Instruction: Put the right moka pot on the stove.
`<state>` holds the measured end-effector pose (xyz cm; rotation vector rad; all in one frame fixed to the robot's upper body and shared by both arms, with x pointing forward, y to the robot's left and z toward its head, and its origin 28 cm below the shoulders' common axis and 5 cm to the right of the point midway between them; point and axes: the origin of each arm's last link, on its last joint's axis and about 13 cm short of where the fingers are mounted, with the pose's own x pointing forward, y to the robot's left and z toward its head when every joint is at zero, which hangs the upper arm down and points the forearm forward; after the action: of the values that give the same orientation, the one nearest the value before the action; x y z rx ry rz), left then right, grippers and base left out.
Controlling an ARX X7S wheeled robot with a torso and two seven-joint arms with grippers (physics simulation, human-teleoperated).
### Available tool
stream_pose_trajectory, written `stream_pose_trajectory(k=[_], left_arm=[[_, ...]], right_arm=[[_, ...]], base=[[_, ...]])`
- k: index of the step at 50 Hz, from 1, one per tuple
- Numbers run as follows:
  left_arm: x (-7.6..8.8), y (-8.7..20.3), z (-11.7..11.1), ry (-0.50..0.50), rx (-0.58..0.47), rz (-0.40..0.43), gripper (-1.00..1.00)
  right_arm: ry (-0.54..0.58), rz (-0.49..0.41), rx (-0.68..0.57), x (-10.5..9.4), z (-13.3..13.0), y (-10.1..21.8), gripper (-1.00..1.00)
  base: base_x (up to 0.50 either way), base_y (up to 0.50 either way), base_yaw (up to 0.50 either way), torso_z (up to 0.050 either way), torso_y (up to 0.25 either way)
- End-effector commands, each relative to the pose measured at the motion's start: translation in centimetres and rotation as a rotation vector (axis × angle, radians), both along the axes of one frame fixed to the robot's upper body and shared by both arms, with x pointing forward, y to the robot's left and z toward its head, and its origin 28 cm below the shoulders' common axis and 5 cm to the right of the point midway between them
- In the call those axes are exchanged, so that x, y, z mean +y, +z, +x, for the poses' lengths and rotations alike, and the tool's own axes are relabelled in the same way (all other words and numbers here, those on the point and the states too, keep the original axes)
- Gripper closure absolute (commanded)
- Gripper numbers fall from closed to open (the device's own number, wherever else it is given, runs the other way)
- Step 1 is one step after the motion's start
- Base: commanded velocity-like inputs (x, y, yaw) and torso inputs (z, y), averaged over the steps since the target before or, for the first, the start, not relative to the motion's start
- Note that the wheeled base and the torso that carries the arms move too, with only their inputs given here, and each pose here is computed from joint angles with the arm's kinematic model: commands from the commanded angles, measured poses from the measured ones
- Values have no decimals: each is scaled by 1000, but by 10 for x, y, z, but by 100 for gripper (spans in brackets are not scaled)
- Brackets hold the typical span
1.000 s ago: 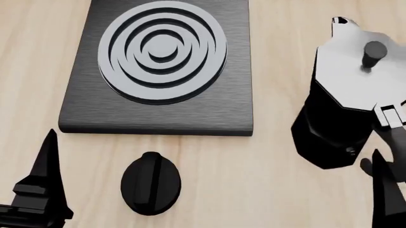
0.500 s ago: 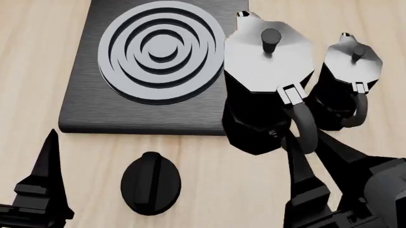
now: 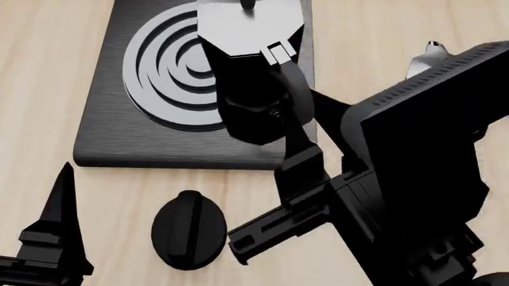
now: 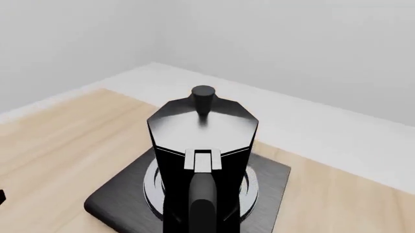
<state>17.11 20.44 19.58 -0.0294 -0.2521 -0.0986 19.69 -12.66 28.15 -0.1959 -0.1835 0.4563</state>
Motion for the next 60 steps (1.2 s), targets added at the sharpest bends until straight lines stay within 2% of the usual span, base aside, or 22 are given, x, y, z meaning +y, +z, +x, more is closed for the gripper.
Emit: stream_pose_trajectory(k=[1,30,60], left_arm=[[0,0,0,0,-1,0,-100],[0,1,0,-4,-6,3,-100],[-1,1,-1,-14,-15,7,-100]], right_arm=[[24,-17,-51,16,23,16,100],[69,3,-43,46,85,13,100],[41,28,-23,58,147,-1,100]], base=[[0,0,0,0,0],[0,0,0,0,1],[0,0,0,0,1]])
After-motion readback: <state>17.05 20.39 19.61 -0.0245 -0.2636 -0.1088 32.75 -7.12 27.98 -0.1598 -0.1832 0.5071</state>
